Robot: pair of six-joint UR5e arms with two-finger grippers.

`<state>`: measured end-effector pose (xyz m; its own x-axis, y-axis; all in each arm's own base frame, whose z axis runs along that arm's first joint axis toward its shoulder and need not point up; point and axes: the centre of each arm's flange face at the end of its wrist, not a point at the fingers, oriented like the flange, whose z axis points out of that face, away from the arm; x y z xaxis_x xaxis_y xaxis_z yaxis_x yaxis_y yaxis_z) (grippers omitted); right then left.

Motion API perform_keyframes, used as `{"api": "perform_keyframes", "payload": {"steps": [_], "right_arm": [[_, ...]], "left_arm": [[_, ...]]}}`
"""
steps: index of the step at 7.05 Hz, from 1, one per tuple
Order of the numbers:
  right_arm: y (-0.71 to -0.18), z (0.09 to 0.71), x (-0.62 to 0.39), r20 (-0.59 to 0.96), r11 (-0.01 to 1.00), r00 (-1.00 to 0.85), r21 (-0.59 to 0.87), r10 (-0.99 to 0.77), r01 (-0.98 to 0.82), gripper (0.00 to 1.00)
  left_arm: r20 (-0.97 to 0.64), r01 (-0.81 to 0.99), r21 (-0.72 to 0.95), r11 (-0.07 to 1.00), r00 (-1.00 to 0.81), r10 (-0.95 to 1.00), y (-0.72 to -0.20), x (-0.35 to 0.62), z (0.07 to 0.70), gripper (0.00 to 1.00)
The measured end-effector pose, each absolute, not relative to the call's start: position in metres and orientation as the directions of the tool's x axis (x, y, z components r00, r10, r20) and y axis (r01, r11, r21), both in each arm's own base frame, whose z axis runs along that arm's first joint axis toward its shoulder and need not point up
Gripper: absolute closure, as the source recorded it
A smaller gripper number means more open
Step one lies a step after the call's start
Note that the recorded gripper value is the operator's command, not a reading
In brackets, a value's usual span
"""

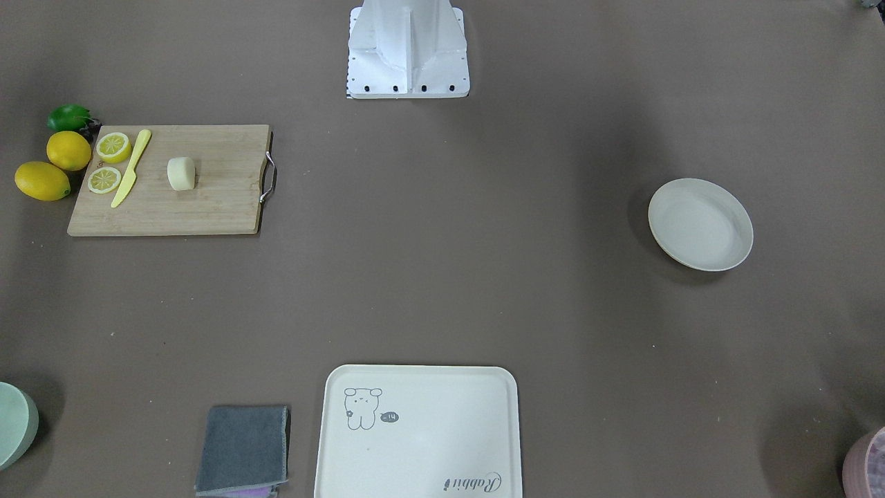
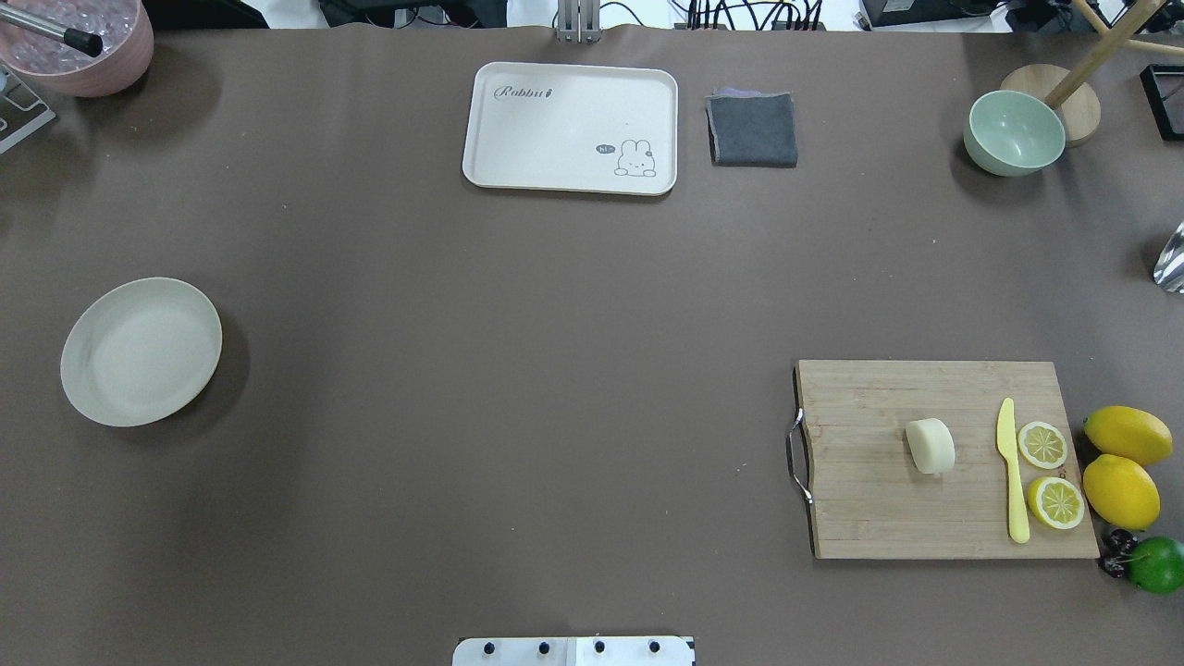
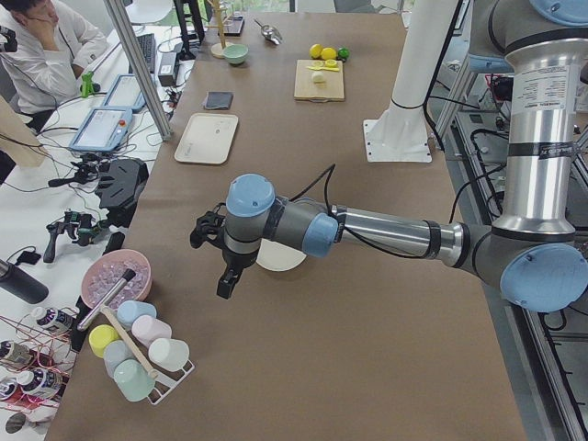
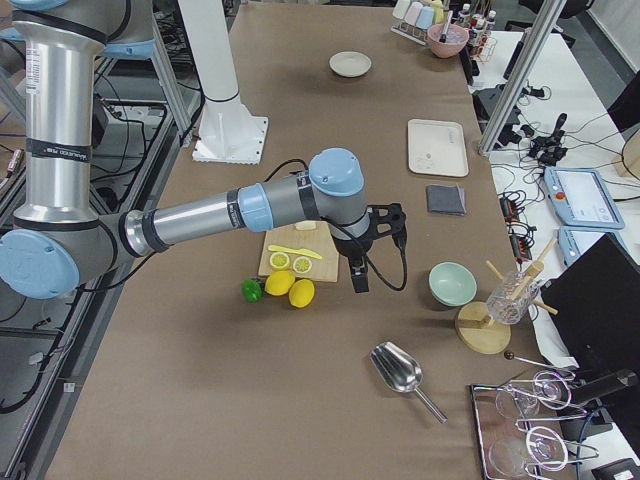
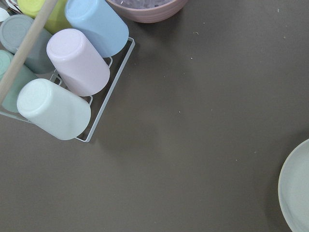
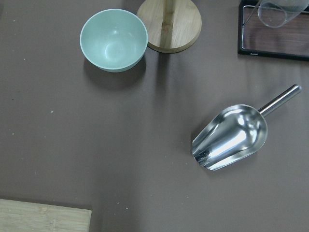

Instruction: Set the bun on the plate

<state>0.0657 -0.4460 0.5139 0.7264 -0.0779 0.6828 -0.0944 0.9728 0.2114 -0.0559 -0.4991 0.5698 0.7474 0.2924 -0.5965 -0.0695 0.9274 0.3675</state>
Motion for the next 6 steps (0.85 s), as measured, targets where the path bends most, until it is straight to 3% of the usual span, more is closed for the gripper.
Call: {"api": "perform_keyframes", "payload": {"steps": [6], "right_arm": [[-0.438, 0.491, -0.101, 0.757, 0.985, 0.653, 0.097, 0.022, -0.145, 0.0]], "left_arm": [[-0.731, -0.029, 0.249, 0.968, 0.65, 0.208, -0.501, 0.041, 0.611, 0.02]]}}
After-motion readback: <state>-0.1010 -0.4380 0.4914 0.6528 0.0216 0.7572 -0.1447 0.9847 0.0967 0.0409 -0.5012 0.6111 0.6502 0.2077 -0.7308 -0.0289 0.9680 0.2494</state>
